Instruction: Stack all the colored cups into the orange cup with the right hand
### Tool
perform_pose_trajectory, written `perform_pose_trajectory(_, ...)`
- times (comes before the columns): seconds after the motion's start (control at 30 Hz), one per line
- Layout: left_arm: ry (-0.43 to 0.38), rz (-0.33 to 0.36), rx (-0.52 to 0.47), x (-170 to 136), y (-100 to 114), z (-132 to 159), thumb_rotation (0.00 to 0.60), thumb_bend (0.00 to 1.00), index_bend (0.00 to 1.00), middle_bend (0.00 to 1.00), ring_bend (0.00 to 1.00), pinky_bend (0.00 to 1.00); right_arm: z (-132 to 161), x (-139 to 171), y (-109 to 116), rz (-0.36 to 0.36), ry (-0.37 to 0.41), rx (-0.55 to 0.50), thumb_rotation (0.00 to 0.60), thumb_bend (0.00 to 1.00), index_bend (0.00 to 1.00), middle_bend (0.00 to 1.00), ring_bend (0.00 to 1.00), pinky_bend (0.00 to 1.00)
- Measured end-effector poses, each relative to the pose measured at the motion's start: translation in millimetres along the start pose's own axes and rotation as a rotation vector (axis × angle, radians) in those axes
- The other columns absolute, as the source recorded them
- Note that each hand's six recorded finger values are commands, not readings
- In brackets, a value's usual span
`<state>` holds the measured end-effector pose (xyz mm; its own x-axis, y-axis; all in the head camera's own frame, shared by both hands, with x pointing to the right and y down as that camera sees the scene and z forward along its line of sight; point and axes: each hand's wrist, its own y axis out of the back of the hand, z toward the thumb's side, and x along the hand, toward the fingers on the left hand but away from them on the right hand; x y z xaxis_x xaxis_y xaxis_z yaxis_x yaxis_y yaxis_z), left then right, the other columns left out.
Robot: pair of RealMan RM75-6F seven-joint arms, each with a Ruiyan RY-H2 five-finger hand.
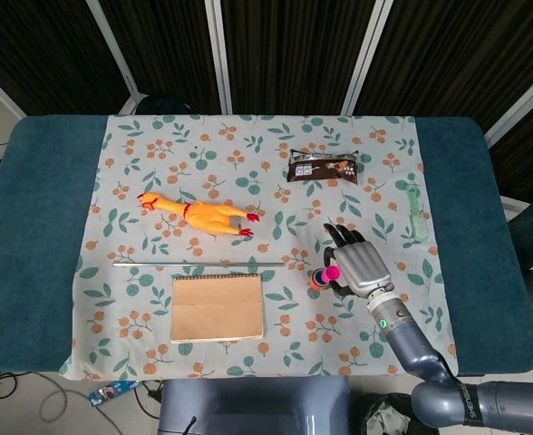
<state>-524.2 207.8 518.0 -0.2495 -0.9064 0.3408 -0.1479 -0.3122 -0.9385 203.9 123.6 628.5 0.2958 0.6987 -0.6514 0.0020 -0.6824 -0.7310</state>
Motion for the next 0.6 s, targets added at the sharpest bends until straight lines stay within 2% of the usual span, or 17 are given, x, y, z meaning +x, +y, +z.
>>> perform_pose_trajectory(0.6, 0.0, 0.001, 0.001, 0, 0, 0, 0.6, 0.27, 0.17, 0.02, 0.0, 0.0, 4, -6, -18, 0.033, 0.019, -0.009, 0.6, 0.41, 0.54, 0.0, 0.04, 0.14)
